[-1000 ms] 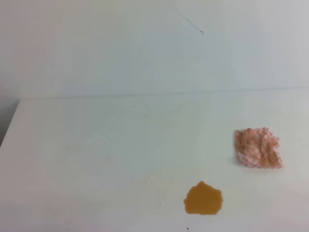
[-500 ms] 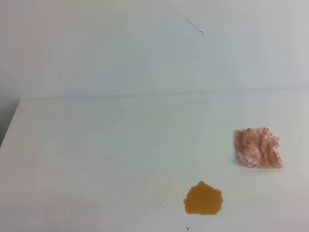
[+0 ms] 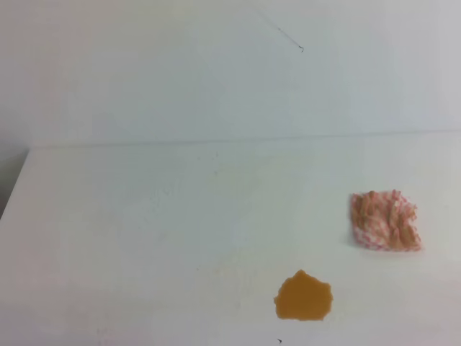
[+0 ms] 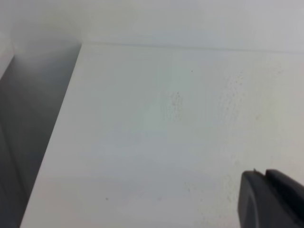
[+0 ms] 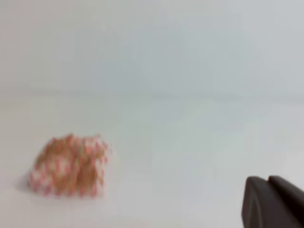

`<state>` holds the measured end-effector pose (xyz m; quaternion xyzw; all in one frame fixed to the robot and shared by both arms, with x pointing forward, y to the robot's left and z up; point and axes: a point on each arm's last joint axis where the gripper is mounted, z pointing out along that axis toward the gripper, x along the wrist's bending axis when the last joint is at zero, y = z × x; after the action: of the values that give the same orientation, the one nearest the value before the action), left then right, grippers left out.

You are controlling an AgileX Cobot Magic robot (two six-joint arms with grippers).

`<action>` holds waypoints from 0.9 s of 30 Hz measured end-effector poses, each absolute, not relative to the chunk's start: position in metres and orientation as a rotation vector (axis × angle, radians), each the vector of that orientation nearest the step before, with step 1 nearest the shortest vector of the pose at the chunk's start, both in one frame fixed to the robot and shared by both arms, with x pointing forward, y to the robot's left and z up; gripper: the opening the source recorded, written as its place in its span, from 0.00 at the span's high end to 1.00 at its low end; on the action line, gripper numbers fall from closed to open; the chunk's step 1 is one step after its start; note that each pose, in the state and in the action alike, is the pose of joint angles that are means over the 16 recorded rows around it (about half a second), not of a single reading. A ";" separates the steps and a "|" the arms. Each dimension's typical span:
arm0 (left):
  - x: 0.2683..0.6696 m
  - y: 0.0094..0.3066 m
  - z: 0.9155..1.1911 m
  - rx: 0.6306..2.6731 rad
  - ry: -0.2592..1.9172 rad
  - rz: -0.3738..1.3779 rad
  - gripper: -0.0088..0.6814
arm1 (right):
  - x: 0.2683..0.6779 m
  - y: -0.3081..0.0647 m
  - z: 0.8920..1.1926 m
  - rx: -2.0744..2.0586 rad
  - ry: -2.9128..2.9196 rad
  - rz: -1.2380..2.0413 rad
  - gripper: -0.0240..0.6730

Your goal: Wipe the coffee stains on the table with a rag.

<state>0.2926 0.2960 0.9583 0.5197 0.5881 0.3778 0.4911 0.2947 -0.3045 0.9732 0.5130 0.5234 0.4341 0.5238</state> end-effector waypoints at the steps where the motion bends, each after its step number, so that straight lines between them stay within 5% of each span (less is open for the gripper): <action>1: 0.293 0.296 0.958 1.262 1.428 0.917 0.99 | 0.295 -0.304 0.977 1.198 1.232 1.061 0.97; 27: 0.292 0.296 0.952 1.263 1.429 0.919 0.99 | 0.264 -0.286 1.048 0.443 0.662 1.467 0.97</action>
<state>0.2924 0.2962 0.9516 0.5199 0.5884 0.3784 0.4901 0.2636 -0.2862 1.0484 0.1967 0.2939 0.6513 0.6714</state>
